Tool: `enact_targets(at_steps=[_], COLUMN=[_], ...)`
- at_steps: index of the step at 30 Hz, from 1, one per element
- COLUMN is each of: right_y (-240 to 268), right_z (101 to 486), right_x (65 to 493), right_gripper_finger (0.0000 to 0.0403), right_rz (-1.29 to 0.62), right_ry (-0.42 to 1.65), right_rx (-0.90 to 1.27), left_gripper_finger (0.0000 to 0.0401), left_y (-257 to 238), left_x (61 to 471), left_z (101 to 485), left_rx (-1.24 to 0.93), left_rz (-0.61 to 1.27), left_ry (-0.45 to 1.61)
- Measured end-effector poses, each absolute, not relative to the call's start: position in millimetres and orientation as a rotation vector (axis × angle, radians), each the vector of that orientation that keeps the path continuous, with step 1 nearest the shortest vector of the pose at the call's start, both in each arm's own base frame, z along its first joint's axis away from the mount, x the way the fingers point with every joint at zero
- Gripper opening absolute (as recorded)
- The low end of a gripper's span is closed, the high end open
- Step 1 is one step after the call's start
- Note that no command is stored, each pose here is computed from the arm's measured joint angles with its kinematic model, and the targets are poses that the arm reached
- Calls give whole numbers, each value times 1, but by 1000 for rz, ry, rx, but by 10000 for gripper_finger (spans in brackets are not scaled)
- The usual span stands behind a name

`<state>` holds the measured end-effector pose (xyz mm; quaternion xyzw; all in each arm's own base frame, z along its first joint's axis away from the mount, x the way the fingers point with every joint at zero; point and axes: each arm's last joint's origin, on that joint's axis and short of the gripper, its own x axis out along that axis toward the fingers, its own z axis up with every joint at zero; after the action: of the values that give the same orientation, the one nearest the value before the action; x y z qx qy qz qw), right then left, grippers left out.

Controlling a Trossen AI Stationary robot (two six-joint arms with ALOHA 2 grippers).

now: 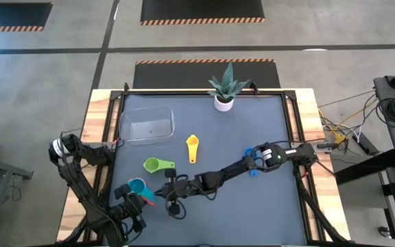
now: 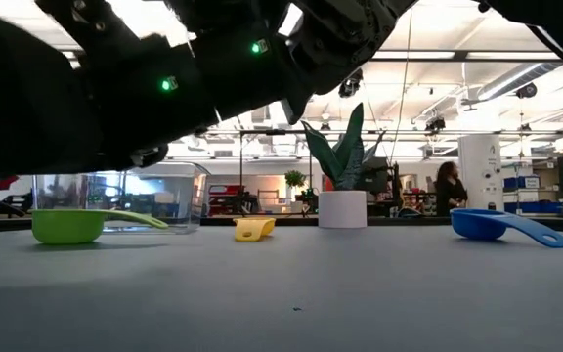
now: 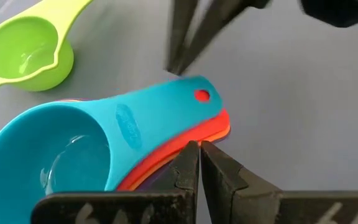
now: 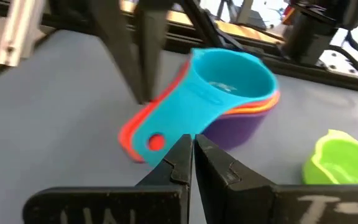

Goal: Nest measuring cups in basket
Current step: Stack the light blue measuring cup on top of the red measuring cup

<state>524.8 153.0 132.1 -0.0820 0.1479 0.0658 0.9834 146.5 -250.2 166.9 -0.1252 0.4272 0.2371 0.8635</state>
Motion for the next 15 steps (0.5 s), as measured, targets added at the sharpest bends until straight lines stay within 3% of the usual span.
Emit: enact_targets(at_steps=[15], right_y=[141], right_z=[132], right_x=[527], right_gripper_finger=[8], right_rz=[57], right_ry=[318], right_rx=[-160], left_gripper_finger=[0], left_y=[-251], left_x=[147], left_z=[167], left_rx=[-271], left_rz=[495], left_ry=[903])
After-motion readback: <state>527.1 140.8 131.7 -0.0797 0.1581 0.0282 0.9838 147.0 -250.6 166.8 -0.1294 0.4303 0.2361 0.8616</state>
